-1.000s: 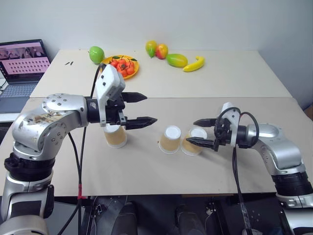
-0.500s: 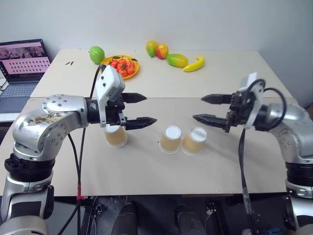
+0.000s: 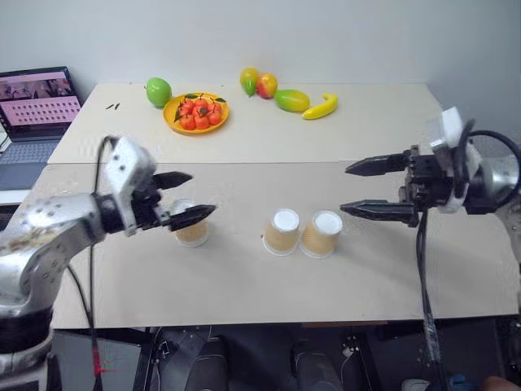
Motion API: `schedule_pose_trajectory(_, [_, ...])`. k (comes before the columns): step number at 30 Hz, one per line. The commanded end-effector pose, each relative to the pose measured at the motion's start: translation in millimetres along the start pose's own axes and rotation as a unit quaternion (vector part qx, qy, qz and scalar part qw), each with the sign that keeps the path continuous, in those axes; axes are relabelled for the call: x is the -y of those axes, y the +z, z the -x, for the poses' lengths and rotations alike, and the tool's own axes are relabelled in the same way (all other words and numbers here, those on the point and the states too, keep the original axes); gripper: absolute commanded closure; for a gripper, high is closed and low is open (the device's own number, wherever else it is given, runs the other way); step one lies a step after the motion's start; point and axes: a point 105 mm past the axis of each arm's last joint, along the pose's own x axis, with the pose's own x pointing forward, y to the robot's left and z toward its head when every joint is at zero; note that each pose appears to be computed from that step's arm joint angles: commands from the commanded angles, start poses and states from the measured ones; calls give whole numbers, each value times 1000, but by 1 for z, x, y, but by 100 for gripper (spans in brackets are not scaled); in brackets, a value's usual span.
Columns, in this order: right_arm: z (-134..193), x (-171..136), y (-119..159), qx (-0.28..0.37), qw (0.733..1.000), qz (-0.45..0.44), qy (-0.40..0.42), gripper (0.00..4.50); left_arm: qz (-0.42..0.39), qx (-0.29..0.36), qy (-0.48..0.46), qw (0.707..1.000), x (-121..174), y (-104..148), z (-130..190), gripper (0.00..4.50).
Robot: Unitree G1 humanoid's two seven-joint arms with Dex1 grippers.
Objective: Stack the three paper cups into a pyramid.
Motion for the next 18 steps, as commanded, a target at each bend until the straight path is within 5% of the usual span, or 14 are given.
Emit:
schedule_pose_trajectory(1, [8, 5, 6, -7, 1000, 17, 8, 13, 4, 36, 69, 997, 3, 2, 24, 0])
schedule_pose_trajectory(9, [11, 20, 12, 9, 1000, 18, 2, 13, -5, 20, 211, 977, 10, -64, 41, 0])
schedule_pose_trajectory(18, [12, 17, 24, 8, 999, 32, -3, 13, -42, 65, 242, 967, 4, -73, 15, 0])
